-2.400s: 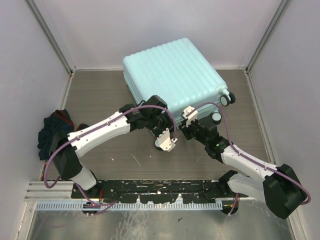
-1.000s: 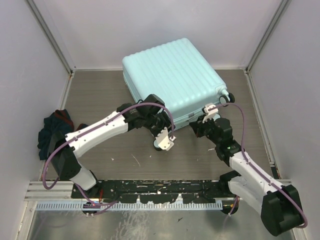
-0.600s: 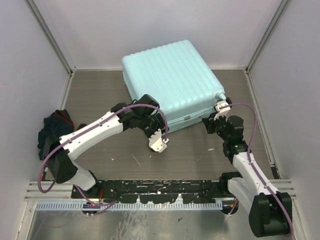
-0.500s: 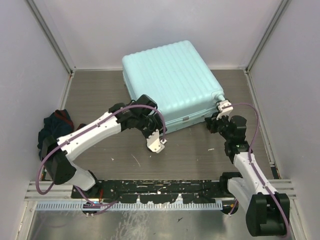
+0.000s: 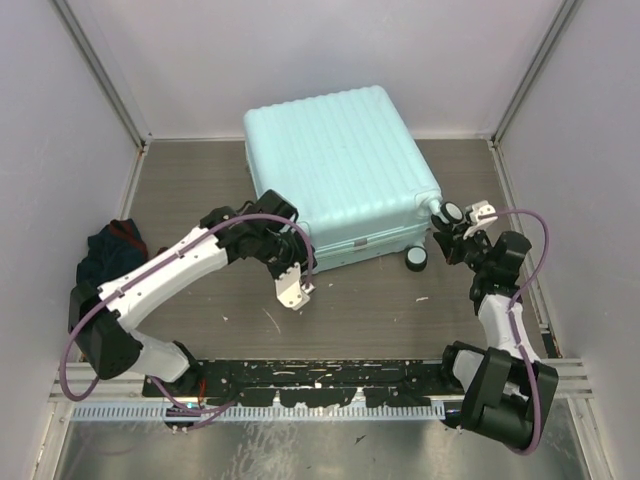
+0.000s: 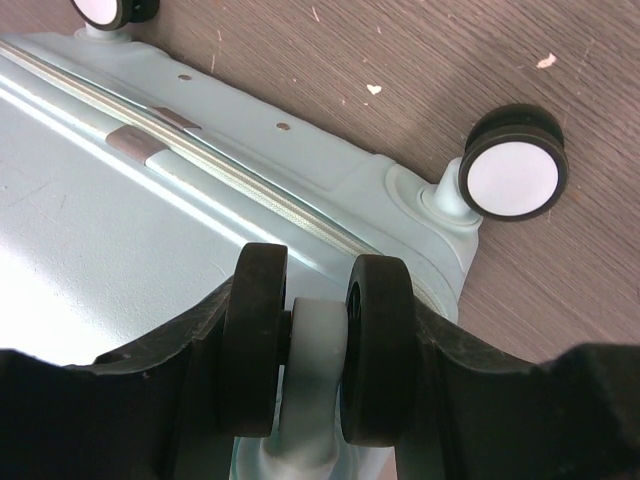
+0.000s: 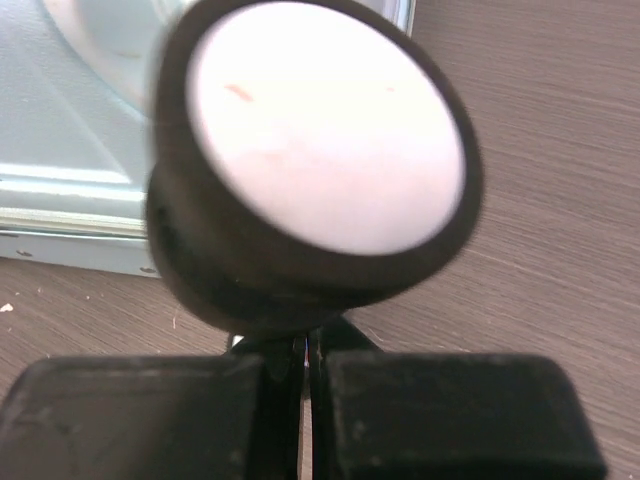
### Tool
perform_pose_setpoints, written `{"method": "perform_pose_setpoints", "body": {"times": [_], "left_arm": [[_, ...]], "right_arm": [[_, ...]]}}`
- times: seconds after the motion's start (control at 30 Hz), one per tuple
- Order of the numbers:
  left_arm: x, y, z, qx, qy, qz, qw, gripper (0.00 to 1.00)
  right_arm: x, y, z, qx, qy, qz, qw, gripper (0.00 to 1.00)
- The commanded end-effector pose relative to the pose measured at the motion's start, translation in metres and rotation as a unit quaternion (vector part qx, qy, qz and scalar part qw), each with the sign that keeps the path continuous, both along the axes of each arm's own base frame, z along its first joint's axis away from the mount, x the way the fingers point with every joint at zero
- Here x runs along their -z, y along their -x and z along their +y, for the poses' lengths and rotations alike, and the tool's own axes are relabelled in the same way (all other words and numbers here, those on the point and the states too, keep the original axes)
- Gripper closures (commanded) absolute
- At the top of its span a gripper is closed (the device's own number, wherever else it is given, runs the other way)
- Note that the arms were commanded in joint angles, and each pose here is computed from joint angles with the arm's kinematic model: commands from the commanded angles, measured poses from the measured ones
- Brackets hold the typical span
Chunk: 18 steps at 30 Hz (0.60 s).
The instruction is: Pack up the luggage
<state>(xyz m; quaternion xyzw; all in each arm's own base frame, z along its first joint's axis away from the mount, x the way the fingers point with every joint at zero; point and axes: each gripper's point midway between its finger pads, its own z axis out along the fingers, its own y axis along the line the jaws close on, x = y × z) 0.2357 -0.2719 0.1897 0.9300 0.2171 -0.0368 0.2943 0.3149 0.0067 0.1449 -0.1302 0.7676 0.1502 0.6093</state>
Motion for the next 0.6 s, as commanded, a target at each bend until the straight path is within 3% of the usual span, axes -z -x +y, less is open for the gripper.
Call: {"method": "perform_pose_setpoints", "body": {"times": [0.0, 0.27, 0.57], "left_arm": [[0.012, 0.015, 0.088, -0.133, -0.100, 0.056, 0.984, 1.00], [0.024, 0.042, 0.116, -0.102, -0.153, 0.077, 0.980, 1.00], [0.040, 0.062, 0.138, -0.078, -0.184, 0.082, 0.976, 1.00]], "right_arm": [[-0.049, -0.025, -0.065, 0.062, 0.096, -0.101, 0.988, 0.99], [-0.054, -0.052, -0.067, -0.021, 0.075, -0.094, 0.993, 1.00], [-0.055, -0.095, -0.029, -0.116, 0.074, -0.098, 0.986, 0.99]]}}
